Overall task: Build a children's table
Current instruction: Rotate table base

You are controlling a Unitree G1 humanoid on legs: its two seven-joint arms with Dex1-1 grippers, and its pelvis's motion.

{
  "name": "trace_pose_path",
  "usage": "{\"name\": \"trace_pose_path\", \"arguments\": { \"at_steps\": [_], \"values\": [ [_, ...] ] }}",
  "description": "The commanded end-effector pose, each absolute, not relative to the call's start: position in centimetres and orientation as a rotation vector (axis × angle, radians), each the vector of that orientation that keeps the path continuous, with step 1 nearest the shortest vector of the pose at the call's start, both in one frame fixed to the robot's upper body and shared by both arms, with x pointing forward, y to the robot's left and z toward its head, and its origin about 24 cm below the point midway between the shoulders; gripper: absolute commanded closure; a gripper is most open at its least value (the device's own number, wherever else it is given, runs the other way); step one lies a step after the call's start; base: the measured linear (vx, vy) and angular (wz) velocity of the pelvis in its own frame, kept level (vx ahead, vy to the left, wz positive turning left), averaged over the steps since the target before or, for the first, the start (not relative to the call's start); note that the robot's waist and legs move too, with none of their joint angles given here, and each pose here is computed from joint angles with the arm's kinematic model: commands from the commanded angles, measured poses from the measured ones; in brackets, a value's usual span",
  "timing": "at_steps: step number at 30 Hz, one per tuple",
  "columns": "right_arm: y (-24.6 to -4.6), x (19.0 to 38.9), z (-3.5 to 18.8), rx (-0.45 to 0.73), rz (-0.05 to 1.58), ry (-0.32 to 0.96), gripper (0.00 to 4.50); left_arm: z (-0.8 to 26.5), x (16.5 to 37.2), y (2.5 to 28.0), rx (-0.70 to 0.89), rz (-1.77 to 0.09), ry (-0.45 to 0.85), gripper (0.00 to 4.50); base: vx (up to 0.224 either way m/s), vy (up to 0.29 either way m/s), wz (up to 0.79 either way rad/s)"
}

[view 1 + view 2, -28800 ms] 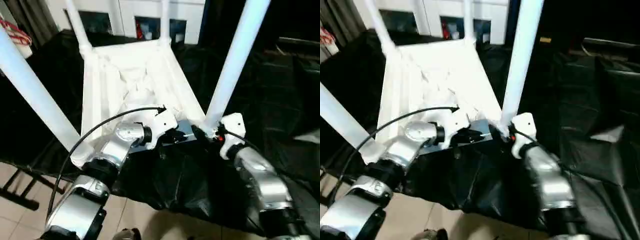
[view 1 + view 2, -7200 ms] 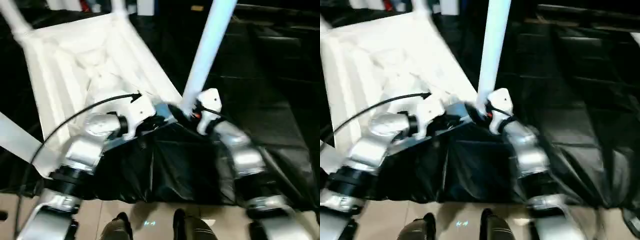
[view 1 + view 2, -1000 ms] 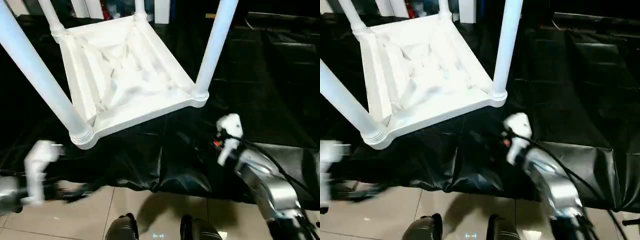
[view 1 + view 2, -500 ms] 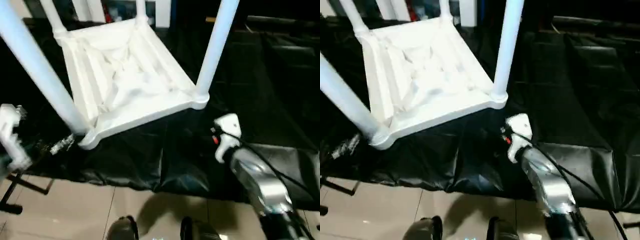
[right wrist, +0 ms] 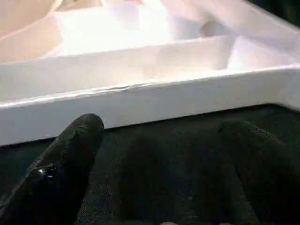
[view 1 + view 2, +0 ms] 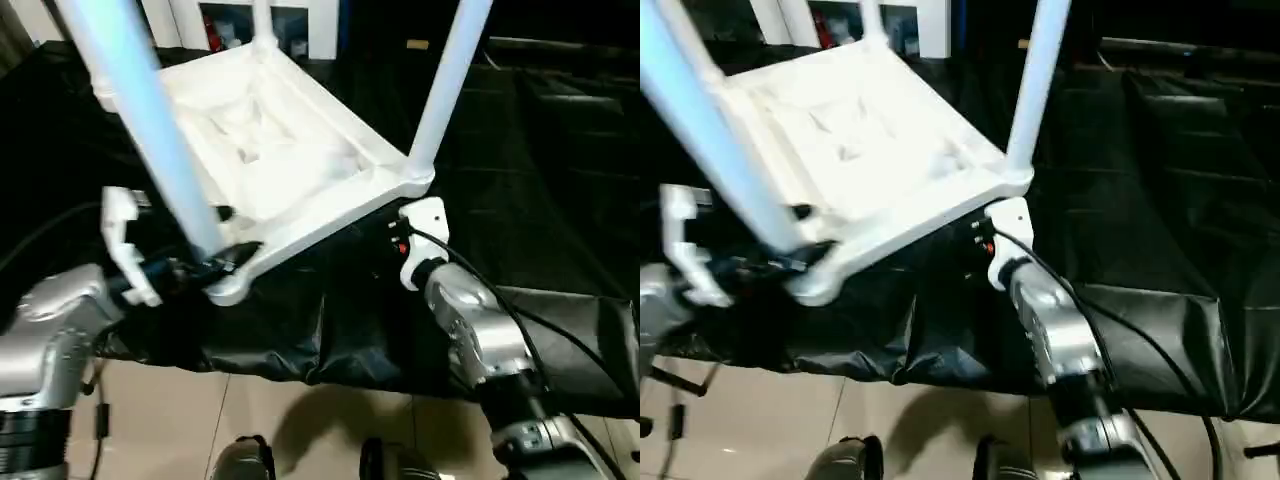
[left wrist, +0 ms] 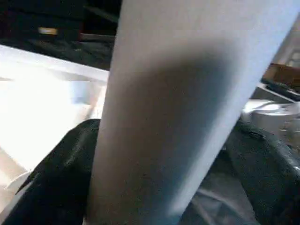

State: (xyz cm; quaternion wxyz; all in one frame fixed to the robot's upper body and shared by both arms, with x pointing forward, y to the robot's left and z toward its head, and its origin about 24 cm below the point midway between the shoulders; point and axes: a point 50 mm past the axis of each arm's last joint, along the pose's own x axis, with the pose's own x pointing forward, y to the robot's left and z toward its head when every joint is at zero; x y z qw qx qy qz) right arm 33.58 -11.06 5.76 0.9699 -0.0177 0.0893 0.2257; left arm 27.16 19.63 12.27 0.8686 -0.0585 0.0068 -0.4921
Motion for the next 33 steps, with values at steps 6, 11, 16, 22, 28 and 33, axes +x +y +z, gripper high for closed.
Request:
{"name": "trace_pose_path", "arguments": {
  "at_steps": [6, 11, 16, 22, 28, 33],
  "values": [
    [-10.1, 34.5, 5.8, -0.061, 0.481, 0.181, 0.00, 12.1, 25.7, 13.5, -0.169, -1.304, 0.011, 0.04, 0.000, 0.000, 0.00],
    [-10.0, 34.9, 5.6, -0.069, 0.488, 0.178, 0.00, 12.0, 24.8, 7.8, -0.202, -1.478, -0.018, 0.04, 0.000, 0.000, 0.00],
    [-10.7, 35.1, 5.5, -0.081, 0.465, 0.177, 0.00, 11.8, 26.0, 5.7, -0.129, -1.443, -0.037, 0.04, 0.000, 0.000, 0.00],
    [-13.5, 35.4, 5.7, -0.088, 0.363, 0.167, 0.00, 10.6, 30.4, 5.5, 0.079, -1.171, 0.016, 0.04, 0.000, 0.000, 0.00],
    [-15.7, 35.2, 5.6, -0.090, 0.303, 0.165, 0.00, 10.3, 32.0, 7.7, 0.152, -1.087, 0.051, 0.04, 0.000, 0.000, 0.00],
    [-16.9, 34.5, 5.4, -0.103, 0.295, 0.163, 0.00, 9.9, 32.2, 9.9, 0.224, -1.082, 0.076, 0.04, 0.000, 0.000, 0.00]
  ]
}}
